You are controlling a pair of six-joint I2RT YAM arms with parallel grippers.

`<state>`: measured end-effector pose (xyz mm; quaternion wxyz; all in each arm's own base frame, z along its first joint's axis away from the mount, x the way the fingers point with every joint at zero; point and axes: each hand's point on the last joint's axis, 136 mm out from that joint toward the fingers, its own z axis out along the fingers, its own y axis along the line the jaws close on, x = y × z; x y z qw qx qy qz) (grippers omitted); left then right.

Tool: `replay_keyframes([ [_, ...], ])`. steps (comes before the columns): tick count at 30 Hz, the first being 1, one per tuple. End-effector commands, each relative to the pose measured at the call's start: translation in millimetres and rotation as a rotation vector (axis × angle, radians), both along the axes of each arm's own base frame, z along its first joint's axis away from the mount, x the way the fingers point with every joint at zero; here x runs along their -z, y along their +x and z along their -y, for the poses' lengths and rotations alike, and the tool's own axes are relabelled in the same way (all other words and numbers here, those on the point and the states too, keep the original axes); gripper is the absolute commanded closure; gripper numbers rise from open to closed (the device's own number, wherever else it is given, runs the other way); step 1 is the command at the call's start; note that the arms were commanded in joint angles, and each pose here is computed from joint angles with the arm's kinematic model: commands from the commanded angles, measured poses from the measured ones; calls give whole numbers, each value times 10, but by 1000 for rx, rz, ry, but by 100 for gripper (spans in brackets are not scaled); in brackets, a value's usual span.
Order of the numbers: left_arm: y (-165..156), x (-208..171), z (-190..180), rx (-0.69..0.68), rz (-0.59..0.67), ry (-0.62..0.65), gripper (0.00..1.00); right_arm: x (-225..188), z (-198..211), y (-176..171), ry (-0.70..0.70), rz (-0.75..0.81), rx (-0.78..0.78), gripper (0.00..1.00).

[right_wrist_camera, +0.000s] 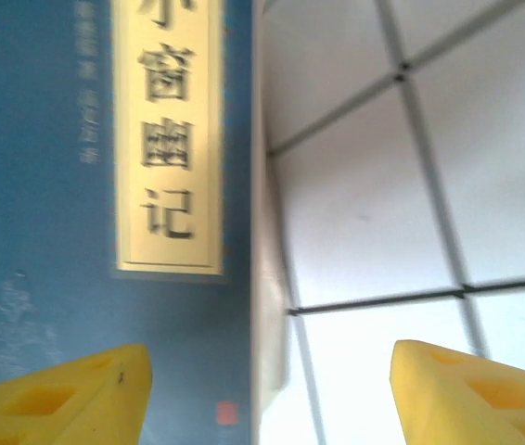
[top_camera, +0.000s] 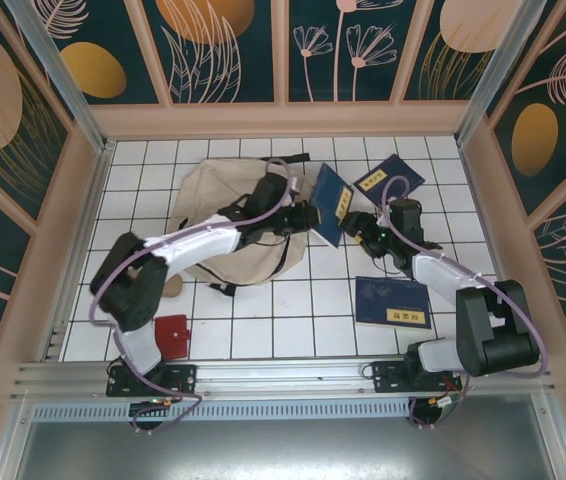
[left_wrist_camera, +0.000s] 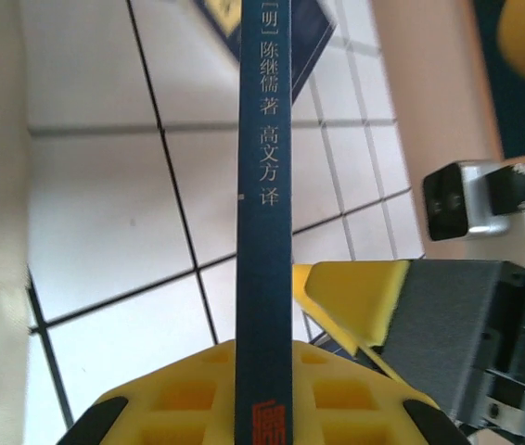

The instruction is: Pack the student bag

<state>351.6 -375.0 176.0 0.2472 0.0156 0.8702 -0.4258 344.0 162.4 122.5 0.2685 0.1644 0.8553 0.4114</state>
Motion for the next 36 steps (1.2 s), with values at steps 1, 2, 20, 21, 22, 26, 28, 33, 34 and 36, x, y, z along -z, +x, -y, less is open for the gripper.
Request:
replay_keyframes([
  [1, 144, -310, -431, -112, 109, 9, 97, -560, -308, 112, 81, 164, -85, 28],
  [2, 162, -366, -555, -142, 121, 4, 97, -657, -397, 119, 105, 193, -106, 27],
  [20, -6, -849, -1781, -401, 158, -352, 100, -1196, -1934, 169, 406, 246, -328, 17],
  [21, -10, -855, -1811, -397, 139, -382, 100, -1215, -1971, 196, 421, 246, -317, 17],
  [22, -4, -878, -1844, -399, 131, -410, 100, -1216, -1985, 230, 429, 243, -298, 17],
  [26, 36, -1070, -1885, -378, 140, -481, 100, -1209, -2006, 317, 449, 208, -254, 17],
  [28, 16, -1160, -1813, -324, 129, -529, 100, -1226, -2082, 301, 474, 188, -287, 17],
  [33, -17, -1212, -1724, -268, 95, -616, 100, -1333, -2254, 190, 569, 185, -361, 17],
  [34, -12, -1208, -1715, -264, 87, -620, 100, -1343, -2260, 179, 580, 190, -362, 18],
  [36, 9, -1190, -1710, -265, 60, -628, 100, -1401, -2256, 156, 619, 211, -365, 21],
])
